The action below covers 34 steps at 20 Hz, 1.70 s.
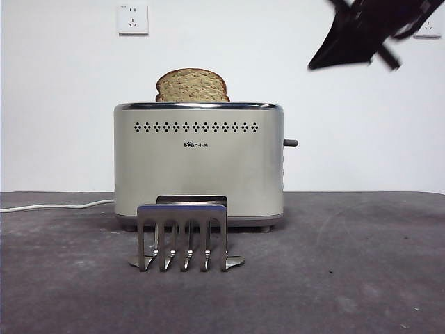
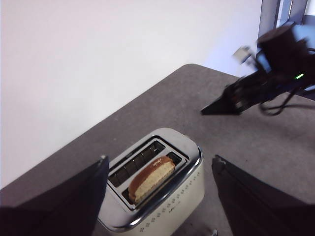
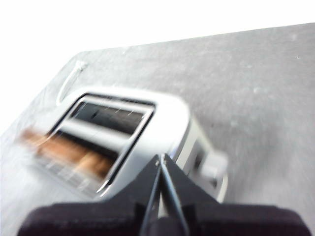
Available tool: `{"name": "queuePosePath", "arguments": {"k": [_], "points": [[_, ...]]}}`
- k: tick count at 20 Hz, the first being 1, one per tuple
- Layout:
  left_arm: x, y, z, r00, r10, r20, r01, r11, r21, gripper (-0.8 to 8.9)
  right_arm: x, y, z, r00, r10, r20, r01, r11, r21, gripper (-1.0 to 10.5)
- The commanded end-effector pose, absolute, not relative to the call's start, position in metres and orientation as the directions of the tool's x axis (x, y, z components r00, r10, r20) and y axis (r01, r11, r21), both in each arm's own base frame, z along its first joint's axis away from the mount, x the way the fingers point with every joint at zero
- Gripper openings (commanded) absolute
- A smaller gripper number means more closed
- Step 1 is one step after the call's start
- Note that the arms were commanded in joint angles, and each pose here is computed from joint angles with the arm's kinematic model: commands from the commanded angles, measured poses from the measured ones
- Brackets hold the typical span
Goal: Pick up a slice of bread from the rack,put the bread on the toaster,press the button
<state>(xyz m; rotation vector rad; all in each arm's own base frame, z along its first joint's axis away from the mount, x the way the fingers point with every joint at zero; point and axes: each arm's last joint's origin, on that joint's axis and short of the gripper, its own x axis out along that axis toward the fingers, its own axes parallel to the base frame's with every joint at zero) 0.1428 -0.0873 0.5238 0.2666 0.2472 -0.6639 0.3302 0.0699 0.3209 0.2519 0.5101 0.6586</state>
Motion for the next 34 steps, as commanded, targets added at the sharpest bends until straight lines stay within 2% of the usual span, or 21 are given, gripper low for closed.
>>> {"name": "queuePosePath", "arguments": {"k": [1, 6, 14, 15, 17, 34], "points": [[0.141, -0.086, 0.523, 0.759, -0.568, -0.318, 0.633, 0.757, 0.160, 3.45, 0.296, 0.064, 0.338, 0.645, 0.632, -0.430, -0.529, 0.775, 0.345, -0.1], [0.141, -0.086, 0.520, 0.748, -0.563, -0.351, 0.639, 0.753, 0.153, 3.45, 0.226, 0.055, 0.361, 0.557, 0.623, -0.549, -0.548, 0.773, 0.321, -0.1], [0.137, -0.084, 0.509, 0.703, -0.540, -0.463, 0.657, 0.743, 0.130, 3.39, 0.153, 0.042, 0.379, 0.514, 0.619, -0.594, -0.584, 0.760, 0.286, -0.1], [0.137, -0.084, 0.508, 0.697, -0.537, -0.475, 0.658, 0.742, 0.127, 2.75, 0.146, 0.041, 0.381, 0.523, 0.621, -0.584, -0.588, 0.759, 0.280, -0.1], [0.136, -0.083, 0.506, 0.692, -0.533, -0.487, 0.659, 0.741, 0.125, -0.23, 0.137, 0.039, 0.385, 0.542, 0.624, -0.563, -0.597, 0.757, 0.264, -0.1], [0.136, -0.083, 0.506, 0.693, -0.530, -0.489, 0.657, 0.743, 0.126, -0.04, 0.132, 0.038, 0.387, 0.555, 0.621, -0.553, -0.592, 0.762, 0.262, 0.0]]}}
